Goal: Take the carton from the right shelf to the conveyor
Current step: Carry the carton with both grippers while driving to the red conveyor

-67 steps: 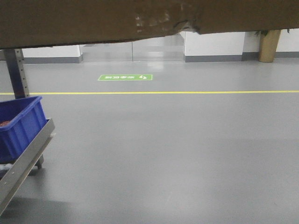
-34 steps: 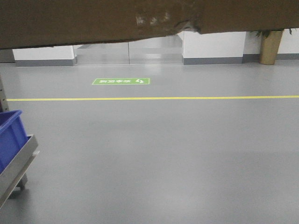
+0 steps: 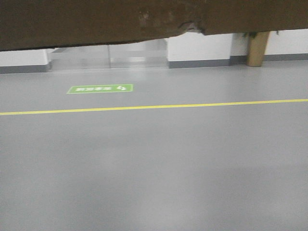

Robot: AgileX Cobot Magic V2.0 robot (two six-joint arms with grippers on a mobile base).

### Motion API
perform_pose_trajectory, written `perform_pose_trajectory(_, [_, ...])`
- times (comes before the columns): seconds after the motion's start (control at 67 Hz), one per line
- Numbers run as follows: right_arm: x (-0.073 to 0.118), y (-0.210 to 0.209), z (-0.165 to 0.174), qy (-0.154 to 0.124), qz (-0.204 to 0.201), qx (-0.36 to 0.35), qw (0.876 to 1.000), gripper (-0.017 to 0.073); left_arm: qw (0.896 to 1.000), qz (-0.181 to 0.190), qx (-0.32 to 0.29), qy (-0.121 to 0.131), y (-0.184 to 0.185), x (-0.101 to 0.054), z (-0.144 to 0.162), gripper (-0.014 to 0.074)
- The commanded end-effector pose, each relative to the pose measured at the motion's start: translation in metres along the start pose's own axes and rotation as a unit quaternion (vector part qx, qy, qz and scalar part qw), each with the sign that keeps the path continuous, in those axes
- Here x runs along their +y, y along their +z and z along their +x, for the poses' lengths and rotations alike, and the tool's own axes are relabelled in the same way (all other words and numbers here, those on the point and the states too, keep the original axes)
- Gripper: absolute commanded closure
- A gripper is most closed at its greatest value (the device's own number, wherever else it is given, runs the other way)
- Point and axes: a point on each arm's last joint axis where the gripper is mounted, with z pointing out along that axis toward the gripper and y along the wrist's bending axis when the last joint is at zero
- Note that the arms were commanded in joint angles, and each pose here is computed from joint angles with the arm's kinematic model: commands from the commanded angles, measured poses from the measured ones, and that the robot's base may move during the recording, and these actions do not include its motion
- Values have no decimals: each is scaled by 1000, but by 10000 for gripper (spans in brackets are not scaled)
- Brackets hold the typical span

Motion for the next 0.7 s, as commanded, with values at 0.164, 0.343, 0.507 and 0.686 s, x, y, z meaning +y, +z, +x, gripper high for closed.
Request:
perform_pose_trajectory(0.164, [0, -5, -5, -4, -7, -34, 999, 627, 999, 32, -12, -4, -5, -7, -1, 612])
perform_pose_trajectory(0.343, [0, -5, -5, -4, -7, -34, 999, 627, 999, 32, -12, -4, -5, -7, -1, 612])
perform_pose_trajectory(0.507, [0, -5, -5, -4, -7, -34, 999, 627, 1000, 24, -15, -1, -5, -6, -2, 612])
perform_pose_trajectory(0.686, [0, -5, -5, -4, -7, -34, 999, 627, 1000, 24, -15, -1, -5, -6, -2, 612])
